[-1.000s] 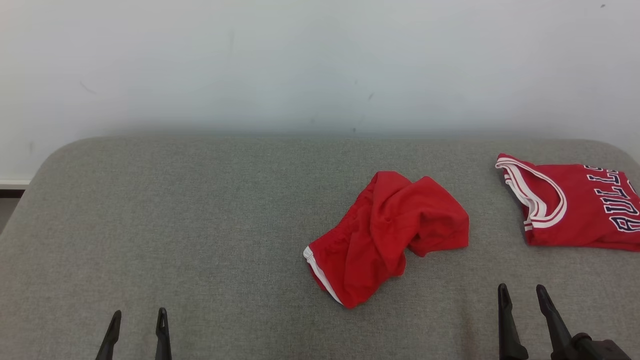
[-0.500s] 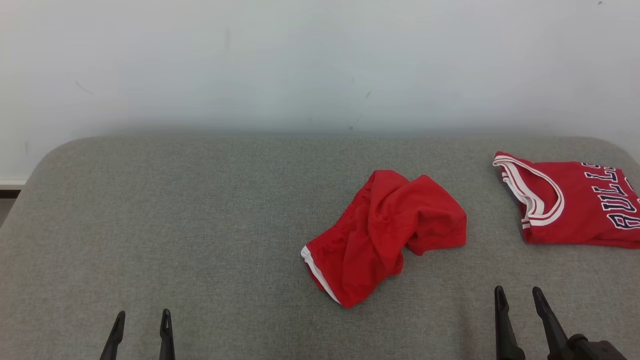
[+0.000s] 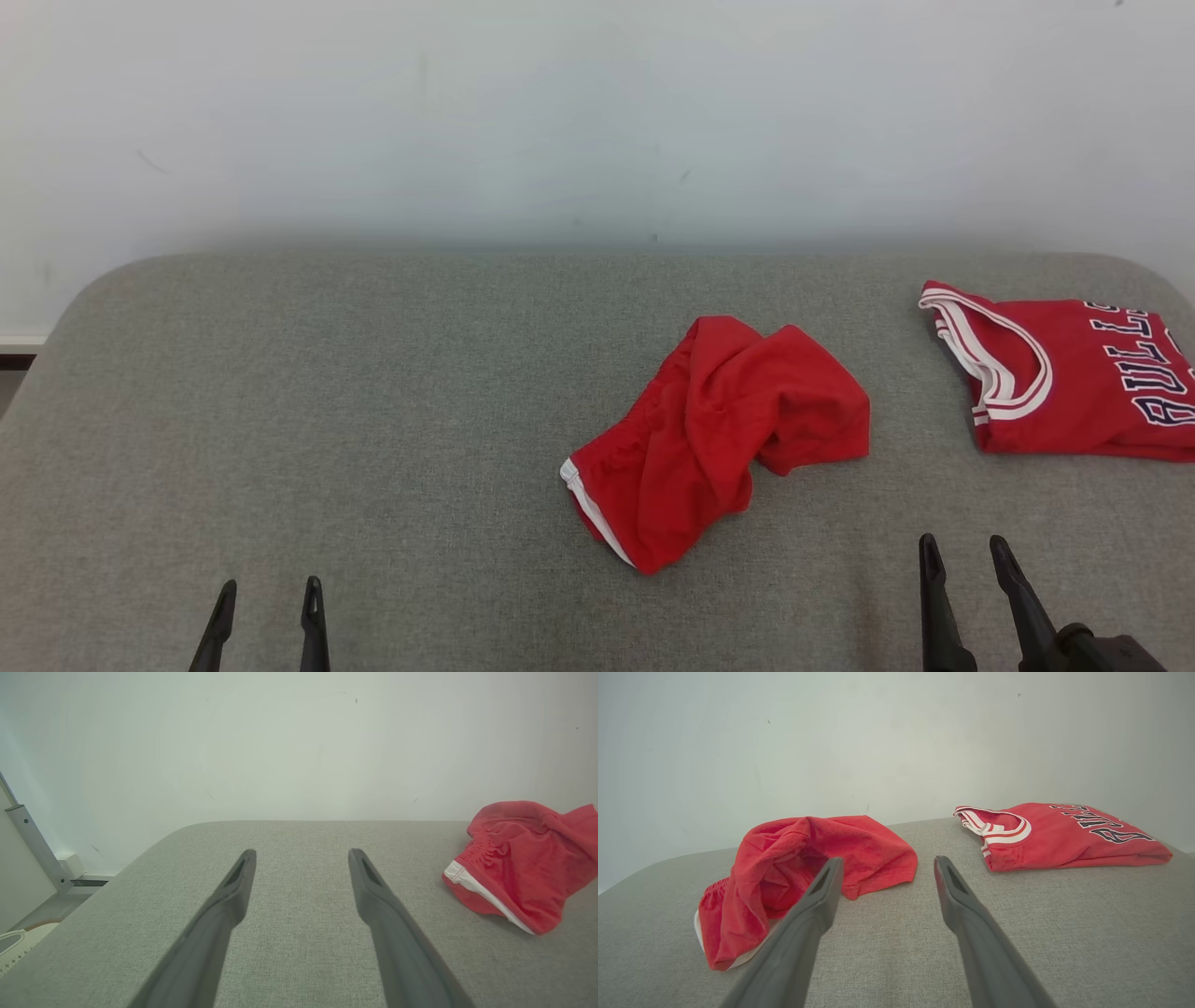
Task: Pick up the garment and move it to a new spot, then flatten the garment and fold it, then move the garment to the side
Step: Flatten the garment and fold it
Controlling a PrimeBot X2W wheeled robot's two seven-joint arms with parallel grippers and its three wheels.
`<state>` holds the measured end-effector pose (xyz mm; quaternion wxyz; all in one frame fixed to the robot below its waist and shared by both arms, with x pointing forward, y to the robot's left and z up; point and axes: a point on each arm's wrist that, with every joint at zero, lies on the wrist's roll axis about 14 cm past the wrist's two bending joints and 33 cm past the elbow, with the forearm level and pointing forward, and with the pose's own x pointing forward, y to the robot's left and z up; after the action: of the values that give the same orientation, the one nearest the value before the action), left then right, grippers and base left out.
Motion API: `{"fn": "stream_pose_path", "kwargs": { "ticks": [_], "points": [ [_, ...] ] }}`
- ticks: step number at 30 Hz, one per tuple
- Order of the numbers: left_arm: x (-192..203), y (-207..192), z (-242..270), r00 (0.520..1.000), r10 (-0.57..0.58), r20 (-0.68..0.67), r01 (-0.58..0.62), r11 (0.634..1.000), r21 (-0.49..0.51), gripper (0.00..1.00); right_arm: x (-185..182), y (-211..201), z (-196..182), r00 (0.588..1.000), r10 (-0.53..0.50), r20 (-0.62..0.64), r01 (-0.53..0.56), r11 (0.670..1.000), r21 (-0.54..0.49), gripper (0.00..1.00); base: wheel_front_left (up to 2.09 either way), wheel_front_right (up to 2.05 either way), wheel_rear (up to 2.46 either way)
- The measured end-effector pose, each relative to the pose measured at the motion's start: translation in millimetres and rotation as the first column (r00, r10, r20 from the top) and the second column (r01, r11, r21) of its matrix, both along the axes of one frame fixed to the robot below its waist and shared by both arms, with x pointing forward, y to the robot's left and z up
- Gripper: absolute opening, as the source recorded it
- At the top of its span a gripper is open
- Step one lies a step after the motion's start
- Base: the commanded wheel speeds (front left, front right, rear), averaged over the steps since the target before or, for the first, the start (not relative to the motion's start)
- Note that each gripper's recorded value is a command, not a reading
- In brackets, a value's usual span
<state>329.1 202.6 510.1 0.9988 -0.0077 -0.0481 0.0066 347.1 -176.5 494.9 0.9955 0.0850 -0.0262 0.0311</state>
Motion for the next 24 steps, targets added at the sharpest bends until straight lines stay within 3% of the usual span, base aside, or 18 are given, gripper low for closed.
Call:
{"fn": "stream_pose_path", "kwargs": {
  "ticks": [16, 24],
  "points": [
    [5, -6, -1, 1.0, -0.007, -0.003, 0.007, 1.0, -0.007, 1.0, -2, 1, -3, 1.0, 0.001, -0.01, -0.001, 1.0, 0.001, 1.0, 0.0, 0.0, 0.0],
    [41, -39, 18, 0.991, -0.123, 0.056, 0.123, 0.992, -0.002, 1.0, -4, -10, -1, 0.999, -0.035, -0.005, 0.035, 0.999, 0.002, 1.0, 0.0, 0.0, 0.0]
  ]
}}
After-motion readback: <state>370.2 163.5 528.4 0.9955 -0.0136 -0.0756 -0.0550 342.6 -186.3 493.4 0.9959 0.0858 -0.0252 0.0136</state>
